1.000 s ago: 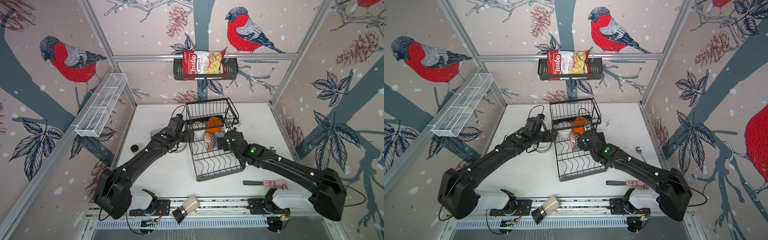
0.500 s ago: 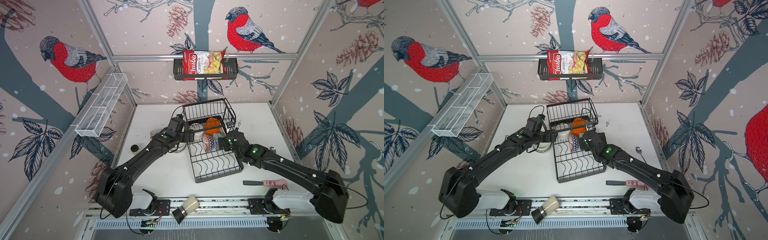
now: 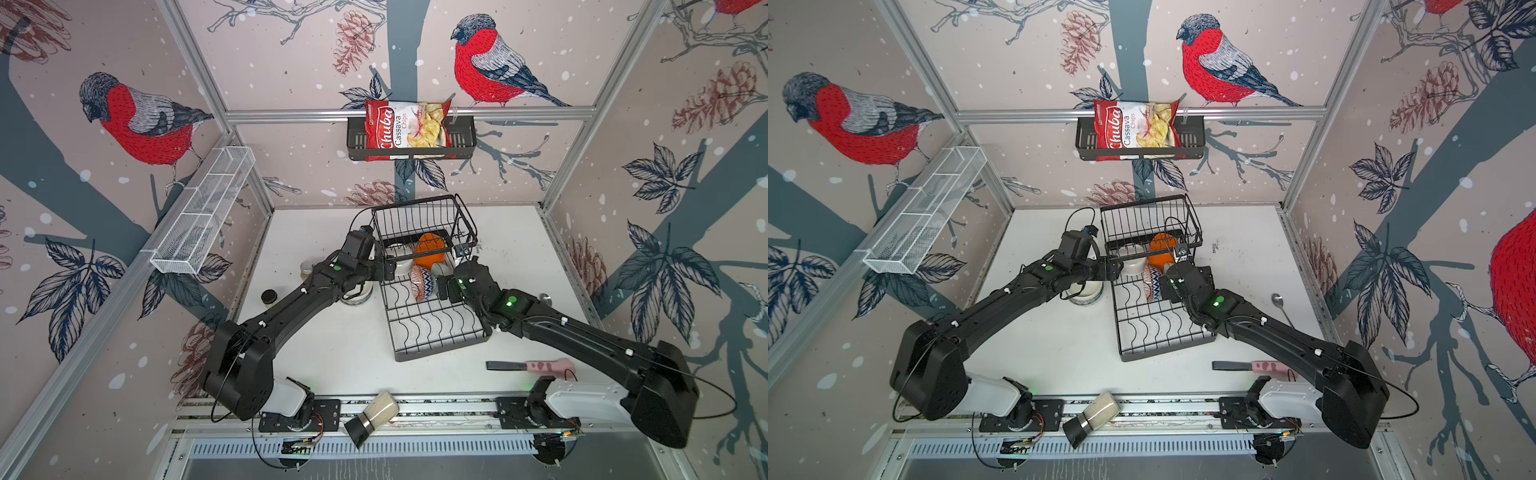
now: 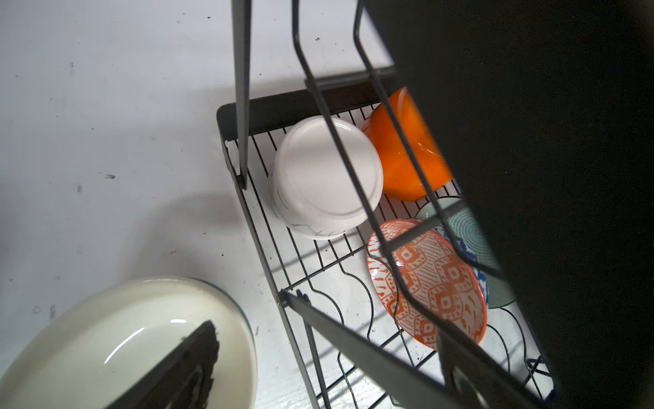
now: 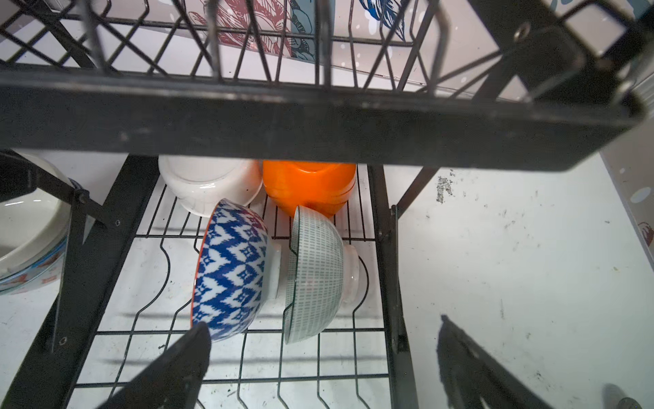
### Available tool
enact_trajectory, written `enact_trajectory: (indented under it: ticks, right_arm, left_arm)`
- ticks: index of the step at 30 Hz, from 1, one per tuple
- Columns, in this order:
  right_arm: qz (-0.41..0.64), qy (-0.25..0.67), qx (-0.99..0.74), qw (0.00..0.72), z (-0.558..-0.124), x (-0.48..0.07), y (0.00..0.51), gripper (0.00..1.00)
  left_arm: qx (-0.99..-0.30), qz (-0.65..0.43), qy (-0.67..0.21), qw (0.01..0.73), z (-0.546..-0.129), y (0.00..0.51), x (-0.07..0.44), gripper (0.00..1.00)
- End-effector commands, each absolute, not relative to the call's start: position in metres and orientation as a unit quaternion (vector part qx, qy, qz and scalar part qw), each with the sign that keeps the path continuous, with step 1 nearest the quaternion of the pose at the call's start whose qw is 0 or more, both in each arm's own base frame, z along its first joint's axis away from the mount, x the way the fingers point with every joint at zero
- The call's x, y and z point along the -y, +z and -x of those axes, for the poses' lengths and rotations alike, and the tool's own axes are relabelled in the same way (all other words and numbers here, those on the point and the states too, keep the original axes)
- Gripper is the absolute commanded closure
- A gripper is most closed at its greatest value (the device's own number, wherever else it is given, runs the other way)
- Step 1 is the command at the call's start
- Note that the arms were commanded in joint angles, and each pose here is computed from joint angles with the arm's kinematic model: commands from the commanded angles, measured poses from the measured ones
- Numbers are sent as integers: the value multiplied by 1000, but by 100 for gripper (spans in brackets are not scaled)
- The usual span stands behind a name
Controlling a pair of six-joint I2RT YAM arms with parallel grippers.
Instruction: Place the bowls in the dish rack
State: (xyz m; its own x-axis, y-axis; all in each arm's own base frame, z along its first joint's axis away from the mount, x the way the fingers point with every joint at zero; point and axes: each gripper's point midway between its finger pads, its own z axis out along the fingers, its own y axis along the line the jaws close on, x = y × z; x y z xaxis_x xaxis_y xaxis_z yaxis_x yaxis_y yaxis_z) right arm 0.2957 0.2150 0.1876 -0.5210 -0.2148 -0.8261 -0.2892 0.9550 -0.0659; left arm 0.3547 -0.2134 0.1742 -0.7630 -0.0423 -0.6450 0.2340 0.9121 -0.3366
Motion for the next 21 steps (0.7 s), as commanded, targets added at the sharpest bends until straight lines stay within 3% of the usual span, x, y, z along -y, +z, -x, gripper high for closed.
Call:
enact_trajectory:
  ticks: [1,21]
  right_arm:
    - [137,55,-868,474,-297,-219,191,1]
    - [135,54,-865,480,-302,-221,194,1]
  left_arm:
    - [-893,-58,-231,381,-365,201,224,4]
    - [-912,-86,-200,348,-339,167,209,4]
